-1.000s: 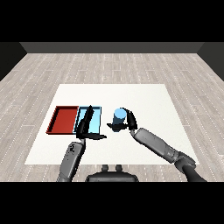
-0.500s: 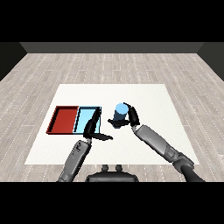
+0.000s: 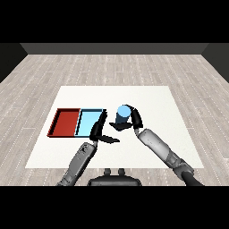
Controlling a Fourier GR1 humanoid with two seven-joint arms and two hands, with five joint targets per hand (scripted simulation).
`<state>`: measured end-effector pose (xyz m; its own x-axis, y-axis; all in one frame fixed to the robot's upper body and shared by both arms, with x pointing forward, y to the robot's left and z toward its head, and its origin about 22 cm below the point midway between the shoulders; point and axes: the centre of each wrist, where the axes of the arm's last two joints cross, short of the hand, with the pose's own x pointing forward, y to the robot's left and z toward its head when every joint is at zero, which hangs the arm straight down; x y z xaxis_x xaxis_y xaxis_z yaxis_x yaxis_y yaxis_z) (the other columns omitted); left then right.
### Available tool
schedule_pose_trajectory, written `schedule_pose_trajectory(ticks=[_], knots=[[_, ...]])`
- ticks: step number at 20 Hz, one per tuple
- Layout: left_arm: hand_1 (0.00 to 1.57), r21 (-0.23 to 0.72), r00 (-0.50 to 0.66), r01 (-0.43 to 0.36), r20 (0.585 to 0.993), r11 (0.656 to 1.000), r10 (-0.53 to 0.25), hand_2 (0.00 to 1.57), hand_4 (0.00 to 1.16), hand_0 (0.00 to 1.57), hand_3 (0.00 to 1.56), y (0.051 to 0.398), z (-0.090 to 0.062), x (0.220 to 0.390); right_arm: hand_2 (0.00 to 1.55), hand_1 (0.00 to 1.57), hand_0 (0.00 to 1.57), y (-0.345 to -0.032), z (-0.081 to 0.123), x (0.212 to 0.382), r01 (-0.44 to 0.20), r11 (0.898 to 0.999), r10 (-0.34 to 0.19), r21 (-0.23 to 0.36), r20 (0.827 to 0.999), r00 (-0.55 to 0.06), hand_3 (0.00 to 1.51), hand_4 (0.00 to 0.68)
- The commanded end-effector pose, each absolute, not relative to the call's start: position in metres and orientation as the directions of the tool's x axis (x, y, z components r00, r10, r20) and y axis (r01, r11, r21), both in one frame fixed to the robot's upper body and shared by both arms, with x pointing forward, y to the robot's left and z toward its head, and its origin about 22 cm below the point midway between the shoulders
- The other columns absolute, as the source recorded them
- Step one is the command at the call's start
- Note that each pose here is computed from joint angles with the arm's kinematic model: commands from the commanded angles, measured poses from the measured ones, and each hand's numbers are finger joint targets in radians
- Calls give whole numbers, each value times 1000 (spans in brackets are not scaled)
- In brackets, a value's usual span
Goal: Pick the blue can and put it in the blue box
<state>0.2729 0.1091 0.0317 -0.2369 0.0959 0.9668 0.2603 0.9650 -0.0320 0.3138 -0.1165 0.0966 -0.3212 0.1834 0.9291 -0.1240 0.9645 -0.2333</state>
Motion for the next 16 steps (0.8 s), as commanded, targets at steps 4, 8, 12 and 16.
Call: schedule_pose_trajectory(ticks=[4,8,12,16], knots=[[0,-27,-226,255,970,966,87,0,0,0,0,114,31,261,1450,1480,1480,-98,114,321,-120,963,198,-243,932,-304,1383,570],[0,-30,-219,259,972,965,89,0,0,0,0,112,31,279,1454,1478,1478,-103,92,308,-149,952,207,-267,921,-329,1385,586],[0,0,-173,244,984,970,44,0,0,0,0,101,13,298,1452,1476,1476,-109,116,313,-150,953,201,-262,921,-333,1385,594],[0,-28,-153,251,986,968,68,0,0,0,0,99,7,285,1456,1490,1490,-83,109,310,-153,953,201,-263,922,-331,1394,573]])
